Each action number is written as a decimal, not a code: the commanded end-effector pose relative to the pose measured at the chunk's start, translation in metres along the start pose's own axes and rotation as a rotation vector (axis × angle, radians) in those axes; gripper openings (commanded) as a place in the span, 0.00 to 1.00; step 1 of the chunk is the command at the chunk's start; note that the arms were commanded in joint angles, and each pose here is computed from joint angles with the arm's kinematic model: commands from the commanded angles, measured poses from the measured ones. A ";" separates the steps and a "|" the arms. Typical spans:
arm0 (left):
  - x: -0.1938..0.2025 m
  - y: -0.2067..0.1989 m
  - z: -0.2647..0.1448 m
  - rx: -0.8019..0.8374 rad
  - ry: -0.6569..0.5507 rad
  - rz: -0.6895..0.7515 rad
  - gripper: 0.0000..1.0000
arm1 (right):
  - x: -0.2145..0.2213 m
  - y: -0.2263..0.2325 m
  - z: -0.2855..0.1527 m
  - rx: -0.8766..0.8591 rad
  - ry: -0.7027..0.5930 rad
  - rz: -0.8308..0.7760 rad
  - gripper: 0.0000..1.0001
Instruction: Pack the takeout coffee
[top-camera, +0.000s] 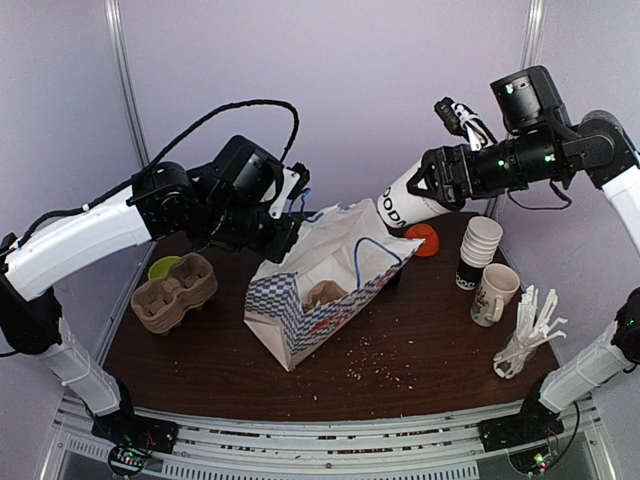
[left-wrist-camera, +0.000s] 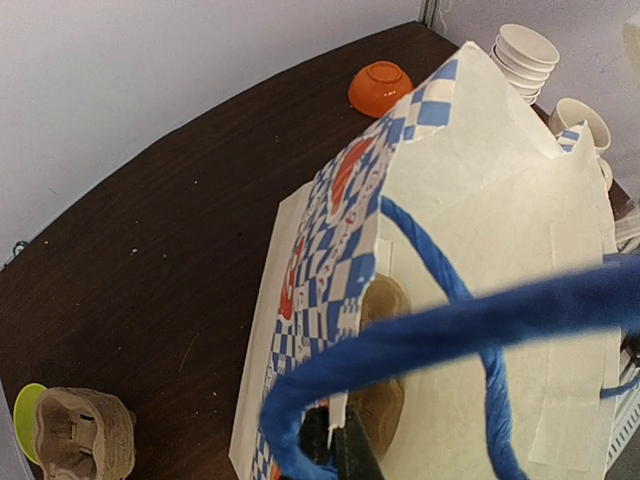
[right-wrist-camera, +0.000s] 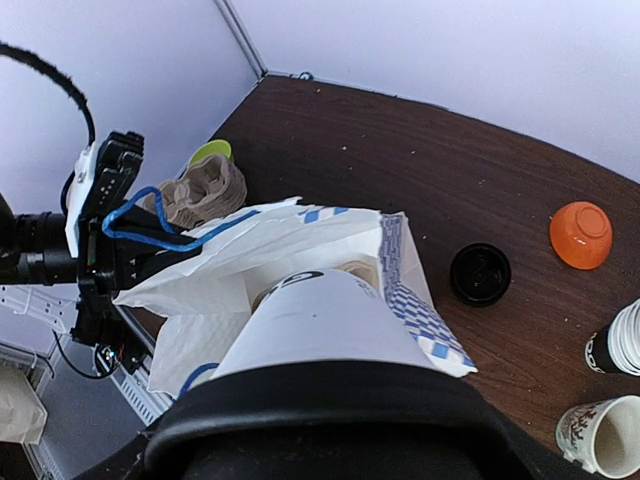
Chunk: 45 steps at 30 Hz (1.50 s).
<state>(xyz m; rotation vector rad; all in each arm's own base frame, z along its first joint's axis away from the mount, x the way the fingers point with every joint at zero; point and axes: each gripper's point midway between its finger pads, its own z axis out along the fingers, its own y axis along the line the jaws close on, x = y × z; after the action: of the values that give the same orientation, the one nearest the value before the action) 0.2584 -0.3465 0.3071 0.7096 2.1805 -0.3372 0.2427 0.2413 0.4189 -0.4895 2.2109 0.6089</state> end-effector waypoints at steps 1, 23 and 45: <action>-0.001 -0.001 0.002 0.002 -0.005 -0.022 0.00 | 0.007 0.024 0.019 -0.031 0.040 -0.031 0.80; 0.004 -0.015 -0.024 0.105 -0.036 -0.086 0.00 | 0.081 0.073 0.103 -0.080 0.227 -0.154 0.80; 0.033 -0.061 -0.080 0.418 -0.084 -0.102 0.00 | 0.161 0.104 0.114 -0.064 0.253 -0.314 0.79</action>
<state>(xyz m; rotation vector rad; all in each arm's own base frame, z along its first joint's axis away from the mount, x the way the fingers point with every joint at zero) 0.1686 -0.3370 0.3126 0.8056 2.1602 -0.7351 0.1488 0.3549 0.2500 -0.9863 2.3690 0.5333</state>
